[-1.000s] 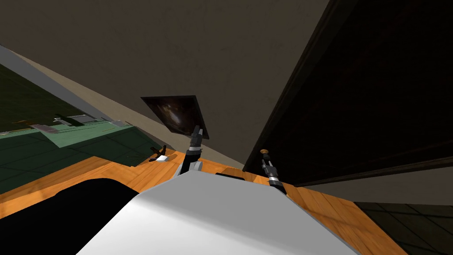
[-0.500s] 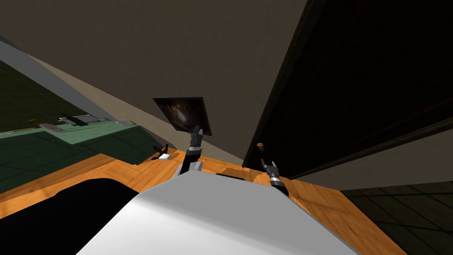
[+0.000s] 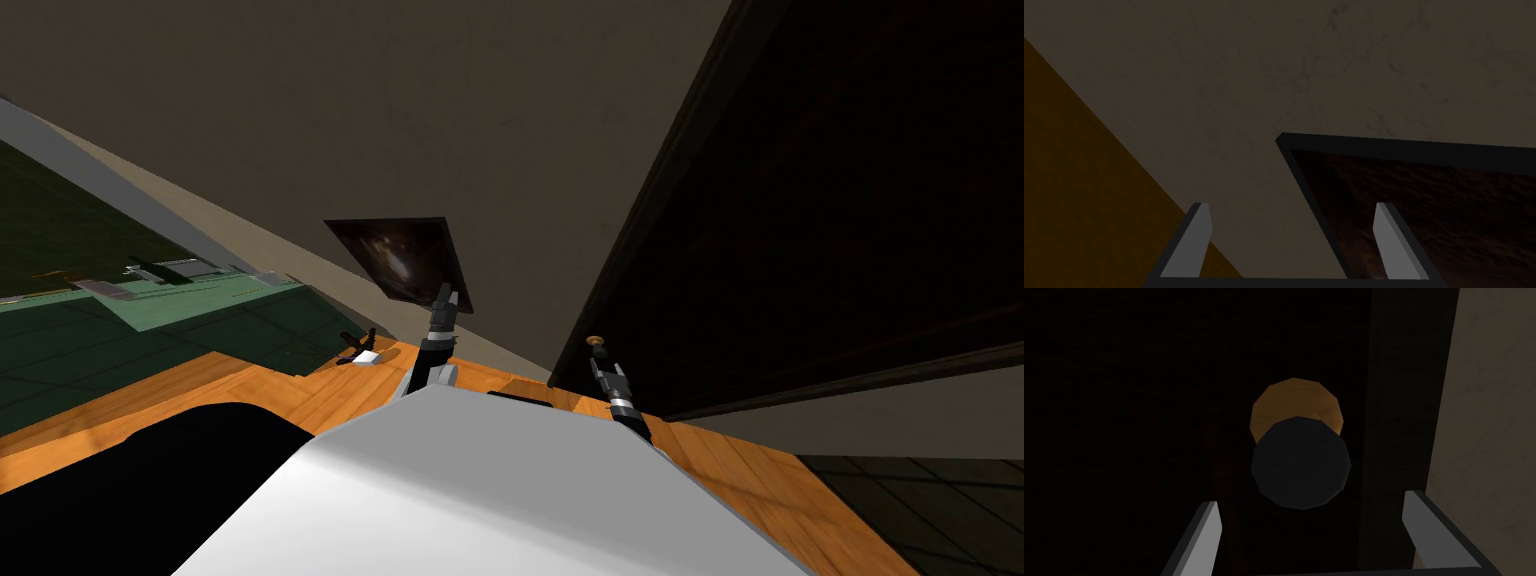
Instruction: Pull the door open
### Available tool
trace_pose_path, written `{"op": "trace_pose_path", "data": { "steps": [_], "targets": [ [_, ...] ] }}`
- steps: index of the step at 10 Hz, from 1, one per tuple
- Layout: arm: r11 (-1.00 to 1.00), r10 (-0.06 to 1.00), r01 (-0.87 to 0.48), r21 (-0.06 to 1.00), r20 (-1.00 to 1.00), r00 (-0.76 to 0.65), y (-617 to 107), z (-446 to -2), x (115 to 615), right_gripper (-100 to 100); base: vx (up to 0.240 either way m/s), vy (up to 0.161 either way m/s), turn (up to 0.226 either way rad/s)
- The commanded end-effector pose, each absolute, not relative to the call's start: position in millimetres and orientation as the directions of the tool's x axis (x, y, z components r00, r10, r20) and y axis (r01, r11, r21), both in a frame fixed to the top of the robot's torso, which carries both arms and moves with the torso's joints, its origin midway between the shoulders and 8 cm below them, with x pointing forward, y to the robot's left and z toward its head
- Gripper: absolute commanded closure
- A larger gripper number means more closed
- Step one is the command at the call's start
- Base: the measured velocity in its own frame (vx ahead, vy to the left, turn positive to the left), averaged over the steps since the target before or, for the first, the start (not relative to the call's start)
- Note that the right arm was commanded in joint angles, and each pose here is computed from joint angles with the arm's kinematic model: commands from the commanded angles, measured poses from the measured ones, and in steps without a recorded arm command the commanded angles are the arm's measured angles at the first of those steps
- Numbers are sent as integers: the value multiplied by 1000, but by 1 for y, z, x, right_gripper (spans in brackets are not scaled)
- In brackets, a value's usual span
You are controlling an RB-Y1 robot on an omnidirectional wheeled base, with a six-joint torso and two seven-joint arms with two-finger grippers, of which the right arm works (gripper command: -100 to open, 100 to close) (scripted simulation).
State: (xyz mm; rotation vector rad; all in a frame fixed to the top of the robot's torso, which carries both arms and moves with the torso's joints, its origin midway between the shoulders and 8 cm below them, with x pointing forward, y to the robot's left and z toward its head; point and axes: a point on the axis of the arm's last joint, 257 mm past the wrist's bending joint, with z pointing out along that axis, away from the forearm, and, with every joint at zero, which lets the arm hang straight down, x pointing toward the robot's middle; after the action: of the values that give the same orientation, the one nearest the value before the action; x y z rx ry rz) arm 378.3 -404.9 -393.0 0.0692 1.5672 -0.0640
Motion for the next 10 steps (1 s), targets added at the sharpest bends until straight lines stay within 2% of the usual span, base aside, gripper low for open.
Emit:
{"op": "trace_pose_path", "data": {
  "steps": [1,3,4,9,10],
  "targets": [
    [996,3,90,3,-1000,5,-405,-392,380,-100,203,-51,30],
    [996,3,91,3,-1000,7,-405,-392,381,-100,143,-21,21],
    [996,3,91,3,-1000,7,-405,-392,381,100,-11,1,-1],
    [996,3,91,3,-1000,7,-405,-392,381,100,-17,1,0],
    [995,36,94,36,-999,4,-405,-394,380,100,-22,-10,35]
  ]
}}
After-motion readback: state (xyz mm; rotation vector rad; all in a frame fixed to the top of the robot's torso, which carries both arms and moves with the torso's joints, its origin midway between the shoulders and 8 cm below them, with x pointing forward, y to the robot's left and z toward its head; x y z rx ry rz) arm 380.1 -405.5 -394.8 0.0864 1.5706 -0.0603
